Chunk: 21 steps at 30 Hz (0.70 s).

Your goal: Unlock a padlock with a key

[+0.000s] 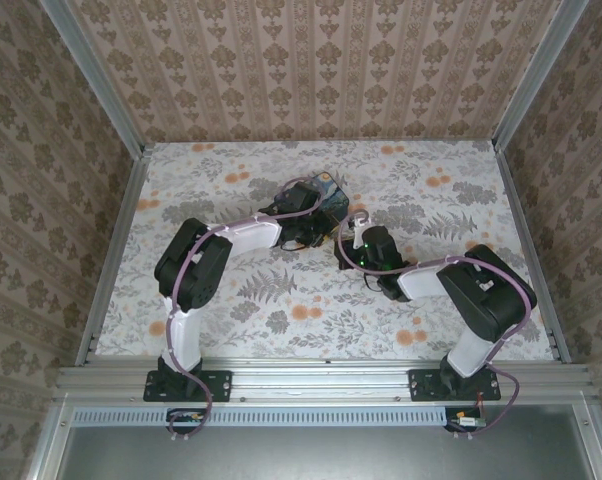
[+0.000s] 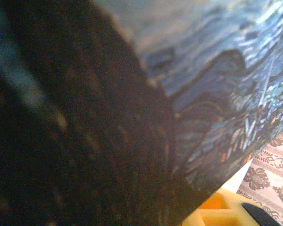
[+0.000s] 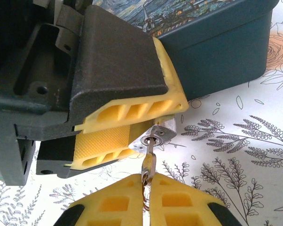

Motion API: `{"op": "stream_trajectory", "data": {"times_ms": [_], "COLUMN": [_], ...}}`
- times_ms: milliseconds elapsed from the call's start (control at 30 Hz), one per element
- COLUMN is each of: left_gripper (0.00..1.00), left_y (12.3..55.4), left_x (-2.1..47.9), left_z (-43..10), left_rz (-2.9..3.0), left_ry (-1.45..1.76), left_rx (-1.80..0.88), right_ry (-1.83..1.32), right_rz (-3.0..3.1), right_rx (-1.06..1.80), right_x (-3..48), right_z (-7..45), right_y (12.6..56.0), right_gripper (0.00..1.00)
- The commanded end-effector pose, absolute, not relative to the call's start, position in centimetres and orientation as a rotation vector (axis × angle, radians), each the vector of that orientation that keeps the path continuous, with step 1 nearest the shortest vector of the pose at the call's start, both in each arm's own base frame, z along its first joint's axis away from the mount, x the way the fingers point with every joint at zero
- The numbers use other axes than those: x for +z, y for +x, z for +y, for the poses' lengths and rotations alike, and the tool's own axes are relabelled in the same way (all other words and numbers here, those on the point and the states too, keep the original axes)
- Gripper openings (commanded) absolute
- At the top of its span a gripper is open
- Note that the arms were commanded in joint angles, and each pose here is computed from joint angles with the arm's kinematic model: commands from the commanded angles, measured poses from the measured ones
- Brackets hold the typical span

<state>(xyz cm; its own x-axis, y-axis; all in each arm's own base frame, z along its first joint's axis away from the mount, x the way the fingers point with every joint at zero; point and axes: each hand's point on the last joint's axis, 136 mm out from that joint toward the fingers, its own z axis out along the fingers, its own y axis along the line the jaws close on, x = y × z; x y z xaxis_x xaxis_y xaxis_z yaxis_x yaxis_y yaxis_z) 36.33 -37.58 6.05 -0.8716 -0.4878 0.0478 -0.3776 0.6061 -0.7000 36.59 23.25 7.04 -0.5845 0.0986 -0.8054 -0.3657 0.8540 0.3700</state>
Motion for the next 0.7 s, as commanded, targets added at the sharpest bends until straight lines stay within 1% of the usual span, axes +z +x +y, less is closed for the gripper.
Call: {"op": "stream_trajectory", "data": {"times_ms": [0, 67, 133, 200, 300, 367, 500, 600, 667], "left_gripper": [0.00, 0.00, 0.00, 0.00, 0.00, 0.00, 0.00, 0.00, 0.00], "left_y": [28.2, 28.1, 28.0, 28.0, 28.2, 28.4, 28.6, 28.8, 29.0], "left_x": [-1.4, -1.3, -1.3, -1.4, -1.5, -1.5, -1.3, -1.3, -1.2], "left_z": [-36.6, -36.9, -37.0, -36.8, -36.5, -36.4, -36.3, -36.1, -36.0], "left_rz": [3.065, 3.066, 3.067, 3.068, 3.058, 3.051, 3.041, 3.033, 3.025], "left_ry": [-0.998, -0.995, -0.992, -0.998, -1.019, -1.023, -1.025, -1.039, -1.042], "left_rx": [-0.941, -0.950, -0.960, -0.953, -0.949, -0.951, -0.962, -0.973, -0.977], "right_ry": [-0.262, -0.263, -0.261, -0.235, -0.172, -0.126, -0.084, -0.053, -0.037], "right_rz": [2.025, 2.013, 1.987, 1.971, 1.959, 1.955, 1.976, 1.984, 1.986], "right_rx": [0.662, 0.662, 0.730, 0.831, 0.900, 0.940, 0.964, 1.010, 1.033], "right_x": [9.9, 10.2, 10.9, 11.6, 12.0, 11.9, 10.9, 10.4, 10.2], "right_z": [25.0, 25.1, 25.5, 25.8, 25.4, 25.0, 24.5, 24.2, 24.1], "right_y": [37.6, 37.9, 38.0, 38.0, 38.0, 38.0, 38.2, 38.3, 38.5], "right_gripper": [0.12, 0.13, 0.15, 0.18, 0.25, 0.24, 0.14, 0.14, 0.16]}}
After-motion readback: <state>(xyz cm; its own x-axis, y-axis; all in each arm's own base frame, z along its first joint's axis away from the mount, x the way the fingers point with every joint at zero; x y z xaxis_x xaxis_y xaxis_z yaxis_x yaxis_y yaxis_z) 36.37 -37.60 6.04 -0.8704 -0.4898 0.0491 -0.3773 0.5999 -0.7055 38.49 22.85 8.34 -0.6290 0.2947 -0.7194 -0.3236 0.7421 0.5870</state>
